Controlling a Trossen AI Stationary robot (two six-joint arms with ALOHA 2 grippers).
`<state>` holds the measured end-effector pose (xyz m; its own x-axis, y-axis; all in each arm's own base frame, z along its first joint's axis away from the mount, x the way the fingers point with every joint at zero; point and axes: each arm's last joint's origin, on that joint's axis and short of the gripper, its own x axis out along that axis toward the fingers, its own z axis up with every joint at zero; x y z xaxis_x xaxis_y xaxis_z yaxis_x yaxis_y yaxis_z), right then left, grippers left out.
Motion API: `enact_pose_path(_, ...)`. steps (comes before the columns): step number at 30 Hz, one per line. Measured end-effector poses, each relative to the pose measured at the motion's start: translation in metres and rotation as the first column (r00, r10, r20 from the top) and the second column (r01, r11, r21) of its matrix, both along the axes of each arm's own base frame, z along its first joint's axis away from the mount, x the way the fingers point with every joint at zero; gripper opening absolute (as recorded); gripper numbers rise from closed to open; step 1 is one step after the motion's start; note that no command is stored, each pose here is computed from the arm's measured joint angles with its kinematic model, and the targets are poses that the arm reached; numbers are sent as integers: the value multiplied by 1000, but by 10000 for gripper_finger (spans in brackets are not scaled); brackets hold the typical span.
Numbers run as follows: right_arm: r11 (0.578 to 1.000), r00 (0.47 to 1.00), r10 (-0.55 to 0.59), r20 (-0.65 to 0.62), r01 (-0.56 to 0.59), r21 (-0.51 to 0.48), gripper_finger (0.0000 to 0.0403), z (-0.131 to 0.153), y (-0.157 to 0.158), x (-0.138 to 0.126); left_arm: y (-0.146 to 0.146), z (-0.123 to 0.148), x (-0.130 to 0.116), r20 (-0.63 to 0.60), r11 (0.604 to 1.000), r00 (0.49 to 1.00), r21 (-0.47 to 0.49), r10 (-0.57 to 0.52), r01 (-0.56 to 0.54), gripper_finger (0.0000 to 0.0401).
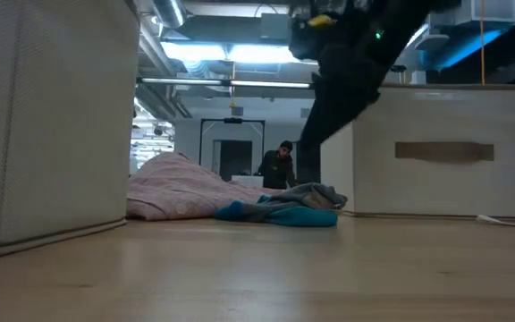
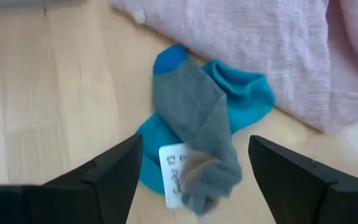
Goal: Sort clothes
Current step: Put the gray sock into the bottom white laundry organizer
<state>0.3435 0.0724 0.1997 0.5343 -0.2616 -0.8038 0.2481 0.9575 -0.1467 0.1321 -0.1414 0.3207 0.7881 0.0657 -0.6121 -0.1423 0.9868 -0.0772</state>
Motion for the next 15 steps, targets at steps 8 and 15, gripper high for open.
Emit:
enact_pose_path(8, 983, 988, -92, 120, 71, 167, 294, -33, -12, -15, 0, 0, 0, 14, 1000, 1000, -9, 22, -21, 147)
enact_pose_path(15, 990, 987, -113, 114, 102, 96, 294, -49, -15, -12, 0, 0, 0, 15, 1000, 1000, -9, 23, -23, 147)
